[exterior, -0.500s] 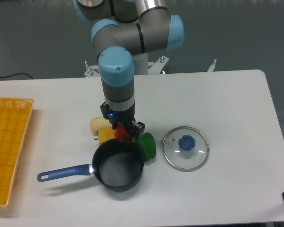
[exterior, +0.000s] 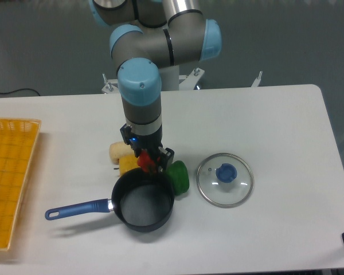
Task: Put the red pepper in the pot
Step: 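Lift the grasped red pepper with the gripper and move it toward the saucepan, then lower the red pepper into the black saucepan with the gripper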
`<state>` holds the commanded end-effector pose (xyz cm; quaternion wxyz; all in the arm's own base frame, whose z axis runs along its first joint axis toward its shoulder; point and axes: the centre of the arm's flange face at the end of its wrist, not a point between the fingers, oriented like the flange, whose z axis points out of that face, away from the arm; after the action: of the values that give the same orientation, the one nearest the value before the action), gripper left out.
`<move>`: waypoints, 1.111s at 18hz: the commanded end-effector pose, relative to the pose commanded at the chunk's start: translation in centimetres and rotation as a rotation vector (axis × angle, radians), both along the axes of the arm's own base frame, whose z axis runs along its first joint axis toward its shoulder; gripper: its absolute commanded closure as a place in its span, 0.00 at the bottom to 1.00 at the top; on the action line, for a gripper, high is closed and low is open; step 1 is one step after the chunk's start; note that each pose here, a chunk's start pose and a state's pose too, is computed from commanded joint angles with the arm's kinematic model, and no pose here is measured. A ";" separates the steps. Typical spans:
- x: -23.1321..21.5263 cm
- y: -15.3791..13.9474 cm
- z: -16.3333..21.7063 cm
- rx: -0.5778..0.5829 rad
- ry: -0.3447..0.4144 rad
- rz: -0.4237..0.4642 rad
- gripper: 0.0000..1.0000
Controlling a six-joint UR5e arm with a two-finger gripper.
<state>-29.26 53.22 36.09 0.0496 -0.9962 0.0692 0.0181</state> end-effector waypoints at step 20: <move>1.2 4.9 -3.4 0.046 0.006 0.186 0.49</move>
<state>-28.07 58.12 32.73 0.0702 -0.9969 -0.0238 0.0274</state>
